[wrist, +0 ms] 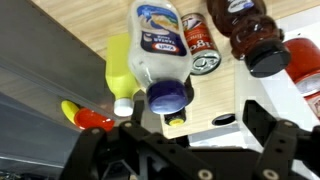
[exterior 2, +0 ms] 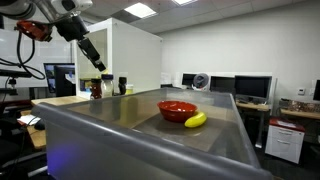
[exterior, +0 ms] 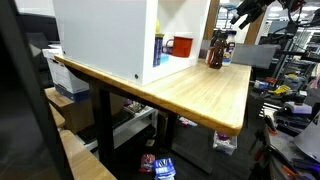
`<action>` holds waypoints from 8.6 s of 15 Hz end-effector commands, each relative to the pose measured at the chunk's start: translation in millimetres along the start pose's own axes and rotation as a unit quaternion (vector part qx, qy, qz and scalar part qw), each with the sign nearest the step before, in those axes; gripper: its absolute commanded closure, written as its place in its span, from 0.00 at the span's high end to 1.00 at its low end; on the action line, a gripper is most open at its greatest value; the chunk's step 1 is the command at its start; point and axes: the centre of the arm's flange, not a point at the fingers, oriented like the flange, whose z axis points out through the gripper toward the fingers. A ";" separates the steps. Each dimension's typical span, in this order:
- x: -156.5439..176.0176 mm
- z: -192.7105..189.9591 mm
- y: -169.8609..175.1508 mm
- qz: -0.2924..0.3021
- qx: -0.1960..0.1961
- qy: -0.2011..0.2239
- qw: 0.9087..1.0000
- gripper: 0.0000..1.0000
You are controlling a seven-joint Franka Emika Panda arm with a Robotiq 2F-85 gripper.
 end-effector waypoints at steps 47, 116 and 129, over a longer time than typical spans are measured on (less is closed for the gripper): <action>-17.8 75.3 -277.4 -0.006 0.130 -0.020 0.991 1.00; 28.5 113.2 -314.0 -0.082 0.196 0.100 0.972 0.27; 22.9 88.2 -312.1 -0.132 0.178 0.094 0.971 0.27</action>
